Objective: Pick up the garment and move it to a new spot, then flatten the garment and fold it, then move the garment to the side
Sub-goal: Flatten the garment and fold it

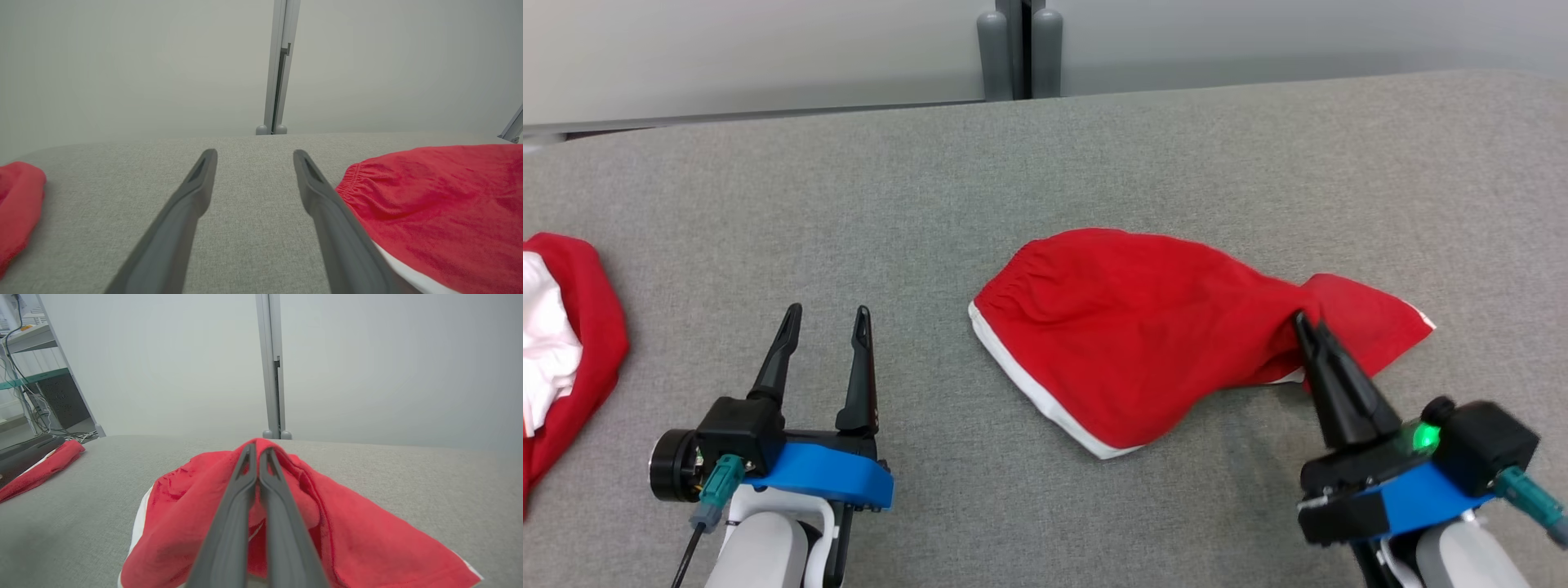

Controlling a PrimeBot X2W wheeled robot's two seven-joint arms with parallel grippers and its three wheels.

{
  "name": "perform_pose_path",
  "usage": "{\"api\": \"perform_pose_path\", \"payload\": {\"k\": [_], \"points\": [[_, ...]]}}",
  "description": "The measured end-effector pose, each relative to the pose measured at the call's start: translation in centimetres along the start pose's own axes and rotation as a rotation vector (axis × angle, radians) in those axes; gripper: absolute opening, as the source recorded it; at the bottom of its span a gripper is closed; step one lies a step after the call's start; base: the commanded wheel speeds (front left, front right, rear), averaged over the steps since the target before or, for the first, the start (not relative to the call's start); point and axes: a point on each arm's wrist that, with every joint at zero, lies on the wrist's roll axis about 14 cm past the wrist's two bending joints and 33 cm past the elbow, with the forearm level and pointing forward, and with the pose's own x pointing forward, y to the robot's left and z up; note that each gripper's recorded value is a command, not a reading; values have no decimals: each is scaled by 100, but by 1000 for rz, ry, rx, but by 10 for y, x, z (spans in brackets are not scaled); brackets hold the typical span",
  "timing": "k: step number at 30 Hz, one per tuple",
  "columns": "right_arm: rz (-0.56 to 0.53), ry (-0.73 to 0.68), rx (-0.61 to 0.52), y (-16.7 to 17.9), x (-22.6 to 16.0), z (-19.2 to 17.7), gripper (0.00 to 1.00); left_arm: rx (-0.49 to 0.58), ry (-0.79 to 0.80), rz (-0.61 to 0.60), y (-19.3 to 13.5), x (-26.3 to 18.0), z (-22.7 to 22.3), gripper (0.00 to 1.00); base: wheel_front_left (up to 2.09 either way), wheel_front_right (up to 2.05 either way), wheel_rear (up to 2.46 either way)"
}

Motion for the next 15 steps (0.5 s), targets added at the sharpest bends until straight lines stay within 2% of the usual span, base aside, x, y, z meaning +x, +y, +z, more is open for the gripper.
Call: {"api": "perform_pose_path", "payload": {"k": [7, 15], "points": [[-62, -34, 7, -27, 32, 4, 0, -6, 11, 5, 2, 7, -6, 100, 0, 0, 0], [-79, 33, 49, -41, 79, -32, 0, -19, 33, -1, 2, 21, -19, 100, 0, 0, 0]]}}
